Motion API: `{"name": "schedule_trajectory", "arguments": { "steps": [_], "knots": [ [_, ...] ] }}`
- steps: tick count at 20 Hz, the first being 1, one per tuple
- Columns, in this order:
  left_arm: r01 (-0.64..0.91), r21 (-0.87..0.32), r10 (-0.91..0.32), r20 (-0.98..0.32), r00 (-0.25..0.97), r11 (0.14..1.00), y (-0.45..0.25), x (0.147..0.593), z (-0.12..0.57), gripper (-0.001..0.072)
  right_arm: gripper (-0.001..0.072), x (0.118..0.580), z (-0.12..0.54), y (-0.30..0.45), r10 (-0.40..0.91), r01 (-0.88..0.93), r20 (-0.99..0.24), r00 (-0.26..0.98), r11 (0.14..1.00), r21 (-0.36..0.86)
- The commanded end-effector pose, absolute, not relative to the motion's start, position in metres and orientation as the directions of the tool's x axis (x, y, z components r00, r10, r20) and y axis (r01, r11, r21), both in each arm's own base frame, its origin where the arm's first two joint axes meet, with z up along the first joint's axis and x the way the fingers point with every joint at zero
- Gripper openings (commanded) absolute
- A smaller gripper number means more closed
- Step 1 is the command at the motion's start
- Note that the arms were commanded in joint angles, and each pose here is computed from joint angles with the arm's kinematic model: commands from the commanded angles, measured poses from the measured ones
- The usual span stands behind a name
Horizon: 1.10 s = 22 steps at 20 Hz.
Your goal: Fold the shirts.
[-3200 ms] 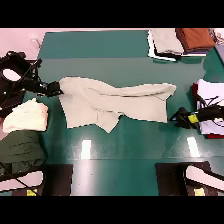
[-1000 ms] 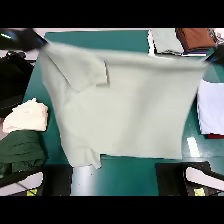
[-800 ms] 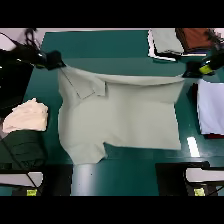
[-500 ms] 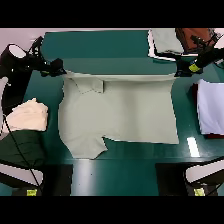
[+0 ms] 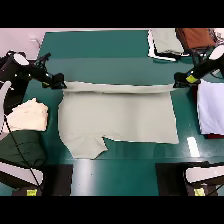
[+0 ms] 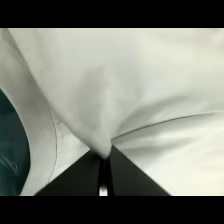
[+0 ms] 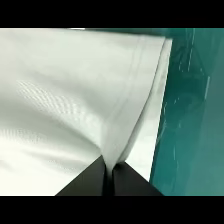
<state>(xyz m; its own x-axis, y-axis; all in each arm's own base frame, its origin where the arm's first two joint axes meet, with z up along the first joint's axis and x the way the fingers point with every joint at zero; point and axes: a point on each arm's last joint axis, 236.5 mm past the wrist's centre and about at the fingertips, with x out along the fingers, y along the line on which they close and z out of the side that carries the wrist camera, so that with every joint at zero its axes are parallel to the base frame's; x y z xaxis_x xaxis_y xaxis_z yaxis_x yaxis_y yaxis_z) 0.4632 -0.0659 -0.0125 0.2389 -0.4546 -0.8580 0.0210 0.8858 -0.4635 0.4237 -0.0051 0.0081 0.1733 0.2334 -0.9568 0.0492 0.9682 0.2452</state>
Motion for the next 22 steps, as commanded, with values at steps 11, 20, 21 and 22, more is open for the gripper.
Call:
{"name": "schedule_trajectory", "arguments": {
  "steps": [11, 20, 21, 22],
  "knots": [
    [-0.094, -0.229, -0.218, -0.970, 0.109, 0.969, -0.021, 0.324, -0.015, 0.0607, 0.0430, 0.364, 0.083, 0.024, 0.292, 0.005, -0.906, 0.306, 0.951, 0.309],
    [-0.279, -0.424, -0.443, -0.896, -0.006, 0.862, -0.087, 0.166, -0.070, 0.0607, 0.0429, 0.349, 0.095, 0.046, 0.296, -0.053, -0.873, 0.387, 0.953, 0.300],
    [-0.291, -0.449, -0.466, -0.885, 0.011, 0.845, -0.093, 0.168, -0.073, 0.0607, 0.0429, 0.350, 0.095, 0.046, 0.297, -0.052, -0.872, 0.389, 0.952, 0.301],
    [-0.296, -0.483, -0.494, -0.868, 0.041, 0.824, -0.100, 0.173, -0.075, 0.0607, 0.0429, 0.350, 0.095, 0.046, 0.297, -0.052, -0.872, 0.390, 0.952, 0.301]
  ]
}}
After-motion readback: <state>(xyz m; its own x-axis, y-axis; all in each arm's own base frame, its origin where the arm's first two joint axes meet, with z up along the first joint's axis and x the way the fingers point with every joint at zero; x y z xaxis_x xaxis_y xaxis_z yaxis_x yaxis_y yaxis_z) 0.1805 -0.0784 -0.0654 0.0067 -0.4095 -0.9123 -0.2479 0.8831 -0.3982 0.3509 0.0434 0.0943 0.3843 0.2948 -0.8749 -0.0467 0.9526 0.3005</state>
